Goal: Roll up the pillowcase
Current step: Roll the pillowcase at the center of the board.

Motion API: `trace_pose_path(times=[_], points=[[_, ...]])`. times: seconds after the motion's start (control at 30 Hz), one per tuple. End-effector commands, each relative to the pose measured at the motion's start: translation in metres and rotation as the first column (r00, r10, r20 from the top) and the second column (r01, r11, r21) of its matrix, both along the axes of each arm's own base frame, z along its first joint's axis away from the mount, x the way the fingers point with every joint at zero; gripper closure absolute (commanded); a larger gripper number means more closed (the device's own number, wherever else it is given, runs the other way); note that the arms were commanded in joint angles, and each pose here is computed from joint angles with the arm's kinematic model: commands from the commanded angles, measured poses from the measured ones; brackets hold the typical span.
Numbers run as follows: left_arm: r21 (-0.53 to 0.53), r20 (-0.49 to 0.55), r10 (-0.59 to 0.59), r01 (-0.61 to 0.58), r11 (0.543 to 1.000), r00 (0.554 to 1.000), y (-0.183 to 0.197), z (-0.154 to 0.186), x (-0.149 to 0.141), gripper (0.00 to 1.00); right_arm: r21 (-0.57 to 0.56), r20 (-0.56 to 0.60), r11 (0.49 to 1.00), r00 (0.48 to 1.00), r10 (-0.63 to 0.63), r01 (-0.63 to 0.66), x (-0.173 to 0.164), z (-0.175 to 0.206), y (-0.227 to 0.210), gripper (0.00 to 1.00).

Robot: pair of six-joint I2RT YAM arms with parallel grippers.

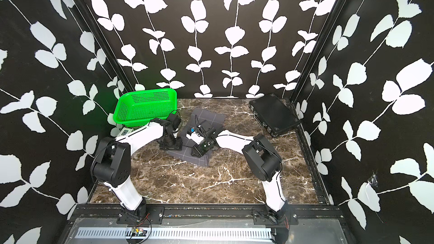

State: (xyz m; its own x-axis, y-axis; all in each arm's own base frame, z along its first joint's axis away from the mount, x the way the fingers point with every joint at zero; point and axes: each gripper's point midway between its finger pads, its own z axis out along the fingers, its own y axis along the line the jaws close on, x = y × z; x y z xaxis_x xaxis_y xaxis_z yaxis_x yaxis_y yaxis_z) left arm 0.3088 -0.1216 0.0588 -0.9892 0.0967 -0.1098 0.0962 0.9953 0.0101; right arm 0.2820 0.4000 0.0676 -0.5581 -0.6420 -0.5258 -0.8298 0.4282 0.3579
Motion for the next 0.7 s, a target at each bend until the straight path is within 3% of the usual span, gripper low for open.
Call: trace_pose_path(times=[0.0,0.23,0.37,0.47,0.67], points=[[-0.003,0.001,-0.012,0.012,1.000,1.000,0.000,0.004,-0.004,0.28,-0.051,0.059,0.999,0.998,0.001,0.002,0.005,-0.004,-0.006,0.50],[-0.007,-0.006,-0.012,0.011,1.000,1.000,0.001,0.002,-0.008,0.28,-0.066,0.102,0.997,0.994,-0.032,0.039,0.021,-0.008,-0.011,0.48],[-0.005,-0.009,-0.010,0.010,1.000,1.000,0.002,0.001,-0.009,0.28,-0.037,0.058,0.999,0.998,-0.015,0.017,0.018,-0.008,-0.004,0.50],[-0.002,-0.003,-0.010,0.010,1.000,1.000,0.002,0.003,-0.008,0.28,-0.008,0.002,1.000,1.000,0.008,-0.008,0.008,-0.010,0.003,0.59],[0.002,0.017,-0.008,0.008,1.000,1.000,0.004,0.014,-0.005,0.28,0.028,-0.014,1.000,1.000,0.008,-0.008,0.006,0.001,0.005,0.94]])
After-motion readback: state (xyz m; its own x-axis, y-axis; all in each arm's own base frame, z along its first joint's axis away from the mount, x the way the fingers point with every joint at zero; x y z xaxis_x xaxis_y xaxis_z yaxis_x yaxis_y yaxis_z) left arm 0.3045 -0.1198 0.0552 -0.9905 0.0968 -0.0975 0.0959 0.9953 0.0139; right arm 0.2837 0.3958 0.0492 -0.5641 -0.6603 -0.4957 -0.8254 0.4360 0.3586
